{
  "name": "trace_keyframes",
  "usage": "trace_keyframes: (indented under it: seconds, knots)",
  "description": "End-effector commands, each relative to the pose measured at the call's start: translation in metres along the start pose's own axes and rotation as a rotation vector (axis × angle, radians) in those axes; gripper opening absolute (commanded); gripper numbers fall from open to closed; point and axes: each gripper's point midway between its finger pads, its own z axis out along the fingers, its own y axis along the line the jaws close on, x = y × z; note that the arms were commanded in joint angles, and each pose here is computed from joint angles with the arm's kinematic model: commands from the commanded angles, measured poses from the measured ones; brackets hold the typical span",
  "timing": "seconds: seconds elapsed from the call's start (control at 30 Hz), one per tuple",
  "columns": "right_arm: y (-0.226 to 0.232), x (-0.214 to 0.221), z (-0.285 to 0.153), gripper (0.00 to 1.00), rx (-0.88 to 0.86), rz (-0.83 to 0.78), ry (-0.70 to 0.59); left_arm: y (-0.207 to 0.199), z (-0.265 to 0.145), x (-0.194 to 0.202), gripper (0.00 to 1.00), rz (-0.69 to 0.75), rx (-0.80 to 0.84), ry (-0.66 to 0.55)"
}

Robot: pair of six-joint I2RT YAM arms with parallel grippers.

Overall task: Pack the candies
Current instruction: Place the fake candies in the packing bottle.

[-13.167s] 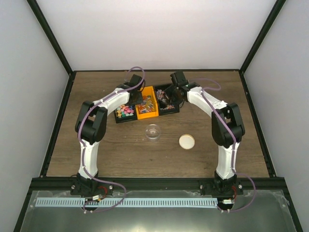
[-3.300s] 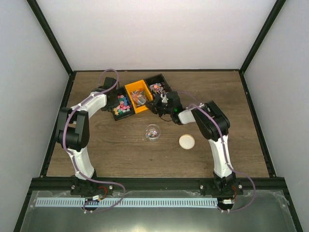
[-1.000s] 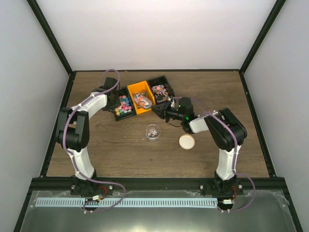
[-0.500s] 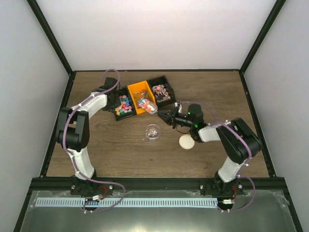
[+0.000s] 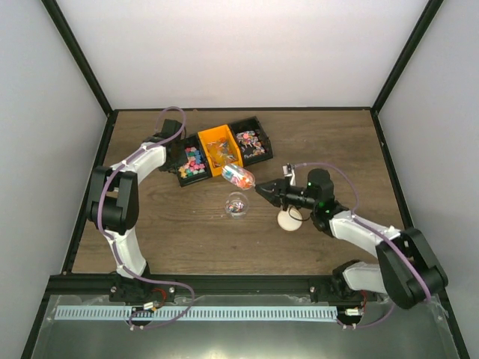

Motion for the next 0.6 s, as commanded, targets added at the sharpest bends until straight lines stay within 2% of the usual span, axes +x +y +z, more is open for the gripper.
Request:
trace_keyframes:
  seconds: [0.0,0.17,0.57]
  knots:
    - [-0.02,0.018,-0.013,0.01,0.107,-0.004,0.047,0.005,0.026,0.04,0.04,0.025,-0.017,0.135]
    - [-0.031,0.029,-0.026,0.01,0.236,-0.017,0.076,0.005,0.028,0.04,0.04,0.025,-0.016,0.138]
    - [-0.035,0.051,-0.052,0.01,0.327,-0.031,0.1,0.004,0.029,0.041,0.04,0.027,-0.013,0.14]
